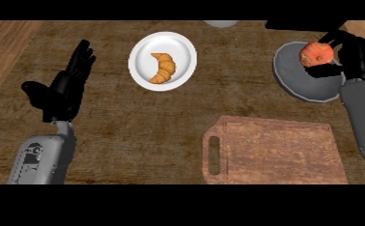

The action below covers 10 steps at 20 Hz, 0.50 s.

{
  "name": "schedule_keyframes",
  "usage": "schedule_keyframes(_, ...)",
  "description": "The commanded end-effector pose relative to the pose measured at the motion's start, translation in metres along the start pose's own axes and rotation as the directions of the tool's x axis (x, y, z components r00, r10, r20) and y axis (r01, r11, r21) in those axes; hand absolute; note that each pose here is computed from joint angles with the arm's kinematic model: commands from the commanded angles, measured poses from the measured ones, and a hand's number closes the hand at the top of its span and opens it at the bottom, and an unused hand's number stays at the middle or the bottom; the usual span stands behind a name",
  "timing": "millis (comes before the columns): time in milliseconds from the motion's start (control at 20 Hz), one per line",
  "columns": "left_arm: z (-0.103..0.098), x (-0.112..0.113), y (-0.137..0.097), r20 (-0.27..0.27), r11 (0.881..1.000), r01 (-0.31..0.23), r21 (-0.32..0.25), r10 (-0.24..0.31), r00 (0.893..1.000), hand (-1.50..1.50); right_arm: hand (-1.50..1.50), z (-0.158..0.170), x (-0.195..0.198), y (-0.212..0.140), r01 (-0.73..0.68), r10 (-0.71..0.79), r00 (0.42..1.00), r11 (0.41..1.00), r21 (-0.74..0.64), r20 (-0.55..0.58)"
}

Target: Pick the squash from the cutting board and place it in the pan

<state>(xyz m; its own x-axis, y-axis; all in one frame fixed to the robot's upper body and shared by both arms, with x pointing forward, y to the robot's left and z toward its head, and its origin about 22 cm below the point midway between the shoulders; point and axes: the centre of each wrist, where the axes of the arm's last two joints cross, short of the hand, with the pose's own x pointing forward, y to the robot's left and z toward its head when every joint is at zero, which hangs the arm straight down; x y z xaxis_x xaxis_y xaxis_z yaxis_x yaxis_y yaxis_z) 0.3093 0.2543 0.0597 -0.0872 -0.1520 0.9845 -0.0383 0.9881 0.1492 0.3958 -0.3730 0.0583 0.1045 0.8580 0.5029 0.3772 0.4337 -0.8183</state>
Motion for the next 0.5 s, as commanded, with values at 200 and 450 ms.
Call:
schedule_keyframes(200,0.007,-0.014,-0.007,0.007,1.0,-0.012,-0.028,0.012,1.0,0.0,-1.5,0.013,-0.023,0.022,0.238,-0.196,0.964,0.936,0.26,-0.177)
schedule_keyframes(450,0.002,-0.002,-0.007,0.008,1.0,0.006,-0.028,-0.005,1.0,0.0,-1.5,0.012,-0.027,0.021,0.266,-0.232,0.962,0.919,0.292,-0.145)
